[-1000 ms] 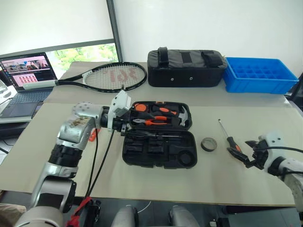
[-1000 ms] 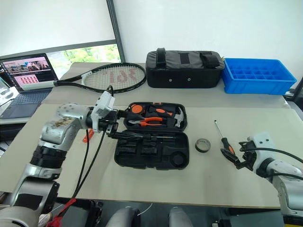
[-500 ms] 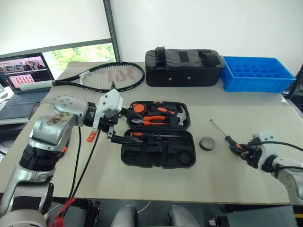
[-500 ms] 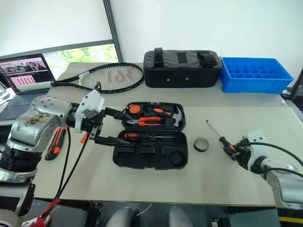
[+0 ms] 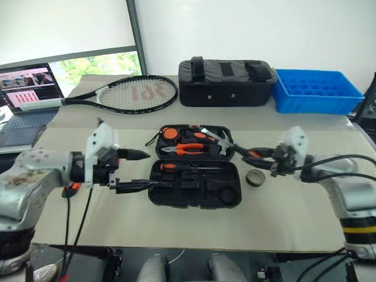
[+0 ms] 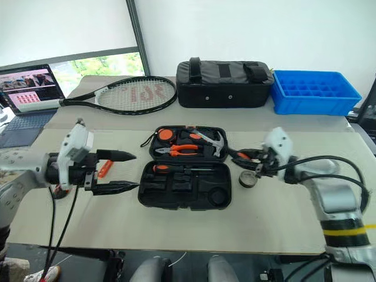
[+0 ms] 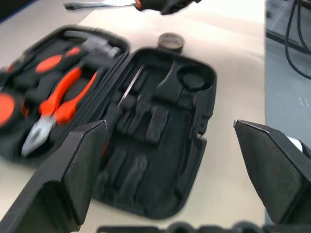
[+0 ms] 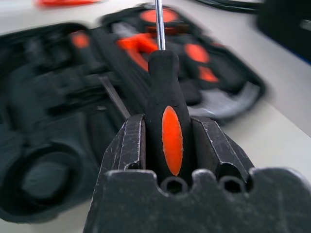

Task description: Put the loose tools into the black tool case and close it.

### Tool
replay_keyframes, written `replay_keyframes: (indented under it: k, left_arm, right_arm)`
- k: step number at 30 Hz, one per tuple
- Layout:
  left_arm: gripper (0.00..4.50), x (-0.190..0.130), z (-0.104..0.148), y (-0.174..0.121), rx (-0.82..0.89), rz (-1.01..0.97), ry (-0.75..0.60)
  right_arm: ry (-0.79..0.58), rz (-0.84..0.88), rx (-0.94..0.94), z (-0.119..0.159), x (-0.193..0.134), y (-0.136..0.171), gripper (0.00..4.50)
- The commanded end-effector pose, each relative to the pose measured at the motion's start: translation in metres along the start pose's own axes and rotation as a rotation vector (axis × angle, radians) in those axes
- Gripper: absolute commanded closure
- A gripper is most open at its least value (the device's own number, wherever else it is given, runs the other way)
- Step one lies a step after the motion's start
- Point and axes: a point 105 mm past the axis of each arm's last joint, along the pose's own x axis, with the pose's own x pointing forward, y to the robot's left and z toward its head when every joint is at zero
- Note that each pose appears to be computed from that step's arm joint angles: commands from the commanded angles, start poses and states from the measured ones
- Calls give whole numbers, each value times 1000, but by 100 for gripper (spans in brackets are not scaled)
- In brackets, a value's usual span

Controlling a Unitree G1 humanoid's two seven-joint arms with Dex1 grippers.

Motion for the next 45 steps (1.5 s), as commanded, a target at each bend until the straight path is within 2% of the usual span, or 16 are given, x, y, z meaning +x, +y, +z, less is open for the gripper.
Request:
replay_keyframes:
  k: [1, 7, 14, 16, 17, 18, 20, 23, 24, 29, 33, 36, 45]
  left_arm:
    - [0, -14, 9, -9, 47, 60, -16]
    - [0, -17, 12, -21, 45, 76, -56]
    - [0, -17, 17, -27, 41, 72, -80]
    - [0, -17, 17, -28, 40, 72, -79]
    - [0, -17, 17, -28, 39, 73, -79]
    - [0, -18, 16, -28, 39, 75, -75]
    - [0, -19, 16, -28, 37, 80, -71]
    - [0, -19, 14, -28, 32, 84, -67]
    - [0, -19, 14, -28, 31, 84, -66]
    - [0, -19, 12, -28, 23, 86, -64]
    - [0, -17, 12, -27, 22, 84, -68]
    - [0, -17, 12, -26, 23, 84, -67]
    - [0, -20, 10, -23, 29, 96, -54]
  right_arm:
    - [26, 168, -134, -3, 19, 6, 352]
    - [54, 294, -155, -13, 30, 6, 352]
    - [49, 305, -168, -13, 43, 1, 352]
    - [39, 310, -168, -11, 46, 1, 251]
    - [36, 312, -167, -11, 47, 1, 231]
    - [30, 309, -167, -9, 48, 1, 183]
    - [20, 302, -165, -7, 48, 0, 136]
    - [-7, 271, -151, -2, 44, -5, 29]
    - [-20, 256, -151, 1, 43, -7, 6]
    - [-156, 187, -63, 24, 42, -11, 6]
    - [-231, 162, -3, 26, 52, -2, 6]
    - [-224, 135, 30, 20, 59, -3, 76]
    - [-80, 189, -28, -14, 75, 13, 398]
